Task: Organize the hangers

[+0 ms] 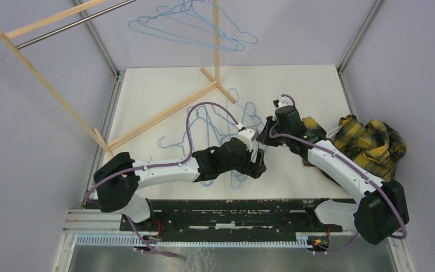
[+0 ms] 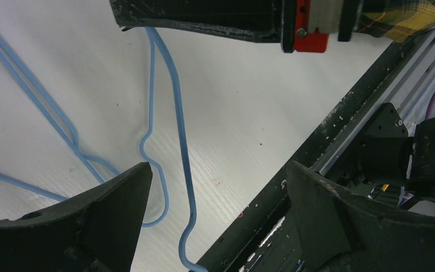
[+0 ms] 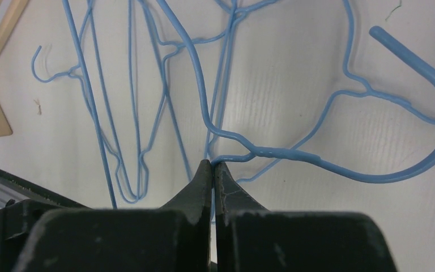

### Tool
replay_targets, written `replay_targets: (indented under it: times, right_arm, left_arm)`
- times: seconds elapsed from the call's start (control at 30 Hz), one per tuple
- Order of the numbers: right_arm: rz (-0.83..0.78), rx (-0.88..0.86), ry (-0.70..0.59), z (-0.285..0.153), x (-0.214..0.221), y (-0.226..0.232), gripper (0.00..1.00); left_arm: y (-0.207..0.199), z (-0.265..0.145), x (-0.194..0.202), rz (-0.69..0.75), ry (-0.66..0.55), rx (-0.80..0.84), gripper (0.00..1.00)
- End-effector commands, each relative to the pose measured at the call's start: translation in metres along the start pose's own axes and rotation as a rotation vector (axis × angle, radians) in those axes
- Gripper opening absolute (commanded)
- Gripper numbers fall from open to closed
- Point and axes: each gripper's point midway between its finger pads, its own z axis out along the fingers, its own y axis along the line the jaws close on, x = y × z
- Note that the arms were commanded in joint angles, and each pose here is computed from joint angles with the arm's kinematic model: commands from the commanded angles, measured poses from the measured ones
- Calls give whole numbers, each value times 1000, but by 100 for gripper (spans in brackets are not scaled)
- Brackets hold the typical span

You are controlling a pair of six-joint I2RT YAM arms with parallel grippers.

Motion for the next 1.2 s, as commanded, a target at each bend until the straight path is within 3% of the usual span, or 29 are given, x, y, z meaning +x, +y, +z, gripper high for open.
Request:
replay_targets:
  times: [0.0, 0.13, 0.2, 0.33, 0.47, 0.5, 0.6, 0.67, 0.77, 0.83, 0.9, 1.03, 1.17]
  right_arm:
    - [-4, -81, -59, -19, -23, 30, 1]
    - [-18, -104, -70, -34, -26, 38, 1]
    - [-29, -111, -69, -40, -27, 40, 1]
    - [-41, -131, -58, -47, -26, 44, 1]
    - [-50, -133, -54, -53, -24, 44, 1]
    - [-52, -131, -54, -54, -24, 43, 1]
    - [-68, -126, -47, -58, -21, 41, 5]
    - [-87, -125, -38, -62, -16, 38, 22]
    - [-125, -108, -53, -71, -9, 27, 40]
    - [-145, -66, -80, -78, -7, 14, 62]
    - [-170, -29, -104, -83, -6, 3, 75]
    - [-207, 56, -98, -85, -1, -17, 86]
    - [-207, 107, -80, -74, 6, -31, 88]
  left_arm:
    - [-13, 7, -21, 23, -72, 13, 94]
    - [0, 15, -7, 38, -46, -35, 92]
    - [8, 18, 2, 48, -26, -64, 83]
    - [23, 19, 13, 50, -16, -113, 54]
    - [31, 17, 16, 54, -26, -143, 9]
    - [34, 15, 15, 53, -32, -153, 4]
    - [42, 8, 12, 39, -46, -203, 3]
    - [53, -2, 9, 20, -55, -269, 3]
    - [72, -23, 6, -17, -77, -371, 3]
    - [82, -41, 1, -55, -114, -421, 3]
    - [89, -58, -5, -108, -173, -444, 3]
    - [80, -94, -35, -252, -386, -315, 3]
    - [77, -140, -80, -282, -589, -256, 3]
